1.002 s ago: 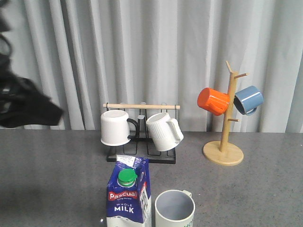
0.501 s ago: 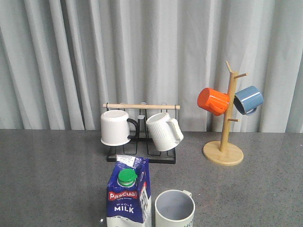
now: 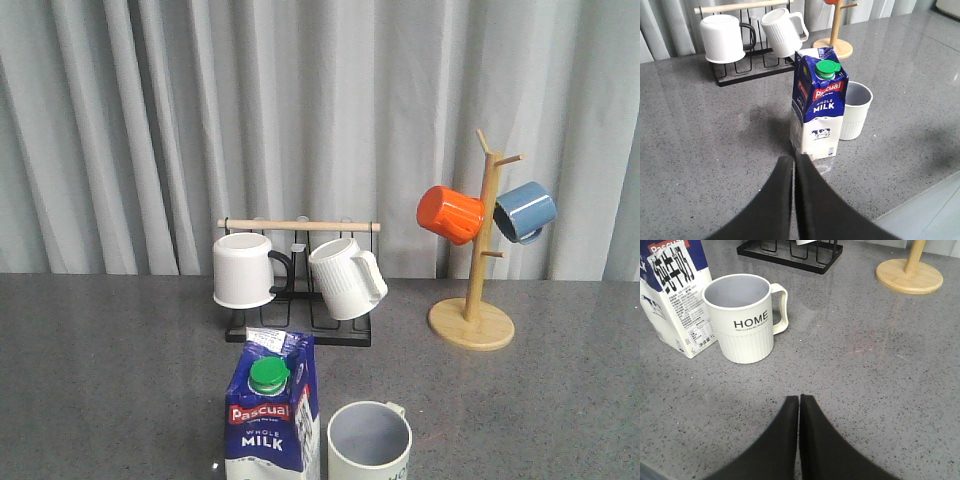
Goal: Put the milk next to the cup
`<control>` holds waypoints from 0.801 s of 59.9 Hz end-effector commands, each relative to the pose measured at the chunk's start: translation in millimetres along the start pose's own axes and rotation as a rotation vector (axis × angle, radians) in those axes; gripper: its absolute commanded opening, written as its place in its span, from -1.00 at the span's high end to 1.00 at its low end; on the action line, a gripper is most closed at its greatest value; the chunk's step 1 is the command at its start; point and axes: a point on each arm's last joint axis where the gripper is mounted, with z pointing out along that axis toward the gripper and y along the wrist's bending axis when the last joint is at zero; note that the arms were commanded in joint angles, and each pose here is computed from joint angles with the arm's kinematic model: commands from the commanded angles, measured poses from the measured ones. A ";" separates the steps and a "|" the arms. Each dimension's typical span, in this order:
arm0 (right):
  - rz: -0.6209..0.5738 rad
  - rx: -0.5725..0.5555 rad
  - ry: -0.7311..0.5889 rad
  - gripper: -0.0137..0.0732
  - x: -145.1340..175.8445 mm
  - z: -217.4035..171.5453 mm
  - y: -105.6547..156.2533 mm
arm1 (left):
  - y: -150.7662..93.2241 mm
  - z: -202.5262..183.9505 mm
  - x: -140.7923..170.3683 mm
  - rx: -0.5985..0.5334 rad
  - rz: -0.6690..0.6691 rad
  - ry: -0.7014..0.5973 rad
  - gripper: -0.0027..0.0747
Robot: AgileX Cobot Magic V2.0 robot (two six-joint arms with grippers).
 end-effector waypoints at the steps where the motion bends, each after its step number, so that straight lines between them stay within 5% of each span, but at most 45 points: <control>1: -0.001 0.017 -0.078 0.70 -13.5 -1.9 -1.6 | -0.4 -4.7 -10.4 -0.001 0.016 -0.083 0.95; 20: -0.001 0.017 -0.078 0.70 -13.5 -1.9 -1.6 | 17.5 32.1 11.5 -0.146 0.070 -0.243 0.95; 33: -0.001 0.017 -0.078 0.70 -13.5 -1.9 -1.6 | 43.2 74.8 76.1 -0.313 0.029 -0.286 0.95; 48: -0.001 0.015 -0.068 0.70 -12.5 -1.8 -1.4 | 46.9 68.4 139.9 -0.414 -0.030 -0.363 0.95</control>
